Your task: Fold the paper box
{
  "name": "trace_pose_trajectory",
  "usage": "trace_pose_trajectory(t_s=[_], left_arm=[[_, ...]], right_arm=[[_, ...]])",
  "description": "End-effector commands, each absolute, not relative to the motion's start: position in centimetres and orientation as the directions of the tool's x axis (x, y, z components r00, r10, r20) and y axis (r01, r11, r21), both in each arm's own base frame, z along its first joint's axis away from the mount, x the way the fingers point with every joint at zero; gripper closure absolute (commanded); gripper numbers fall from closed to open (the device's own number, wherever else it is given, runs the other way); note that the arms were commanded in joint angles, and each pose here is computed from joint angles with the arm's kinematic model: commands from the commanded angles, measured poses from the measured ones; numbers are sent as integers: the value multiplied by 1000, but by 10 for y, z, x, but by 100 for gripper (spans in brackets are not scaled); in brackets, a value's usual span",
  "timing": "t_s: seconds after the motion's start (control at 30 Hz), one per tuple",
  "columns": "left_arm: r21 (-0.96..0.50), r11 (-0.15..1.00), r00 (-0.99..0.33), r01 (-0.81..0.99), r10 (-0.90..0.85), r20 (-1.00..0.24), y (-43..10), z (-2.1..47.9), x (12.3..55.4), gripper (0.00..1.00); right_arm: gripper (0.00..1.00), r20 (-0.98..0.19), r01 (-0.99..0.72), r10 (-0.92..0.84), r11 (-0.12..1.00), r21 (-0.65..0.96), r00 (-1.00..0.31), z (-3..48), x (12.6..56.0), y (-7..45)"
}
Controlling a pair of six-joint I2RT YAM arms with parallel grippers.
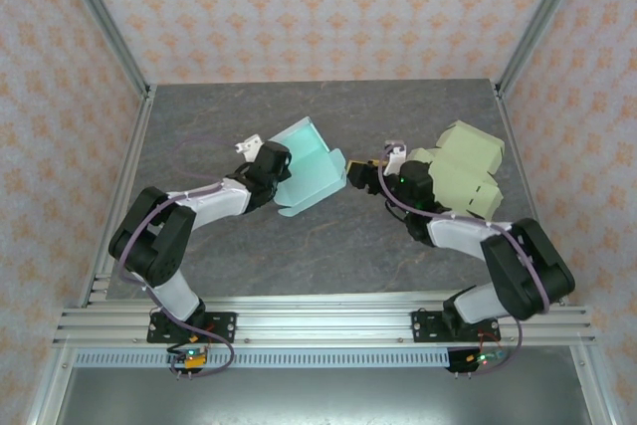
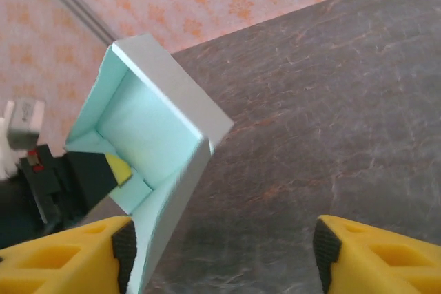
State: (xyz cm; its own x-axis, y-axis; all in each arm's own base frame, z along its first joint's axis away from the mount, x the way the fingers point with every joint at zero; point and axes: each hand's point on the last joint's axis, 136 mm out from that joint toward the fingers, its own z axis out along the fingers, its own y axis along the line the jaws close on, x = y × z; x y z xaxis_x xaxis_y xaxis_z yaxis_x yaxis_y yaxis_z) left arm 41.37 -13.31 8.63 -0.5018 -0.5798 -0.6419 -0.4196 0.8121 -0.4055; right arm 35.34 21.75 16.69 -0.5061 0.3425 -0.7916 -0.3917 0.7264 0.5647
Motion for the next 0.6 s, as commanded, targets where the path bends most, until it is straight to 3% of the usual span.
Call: trace_pose_trajectory(t_s=[0.0,0.17,0.4,0.57], left_arm=[[-497,649,-385,-576,-752,-535,-125,89,411,100],[-570,576,-354,-586,-815,-459,-136,94,418,100],[-605,544,-344,-581,-838,-424,-143,102,423,100],[-621,522,-325,-585,-852,-410,-141,103,420,100]], right_arm=[[24,-679,-223,539,677,701,-499,192,352,214],[21,-550,-162,597,578,800,-583,197,350,234],[22,-501,-211,554,504,837,-665,211,354,283],[39,-465,-173,525,510,842,-713,200,358,314]])
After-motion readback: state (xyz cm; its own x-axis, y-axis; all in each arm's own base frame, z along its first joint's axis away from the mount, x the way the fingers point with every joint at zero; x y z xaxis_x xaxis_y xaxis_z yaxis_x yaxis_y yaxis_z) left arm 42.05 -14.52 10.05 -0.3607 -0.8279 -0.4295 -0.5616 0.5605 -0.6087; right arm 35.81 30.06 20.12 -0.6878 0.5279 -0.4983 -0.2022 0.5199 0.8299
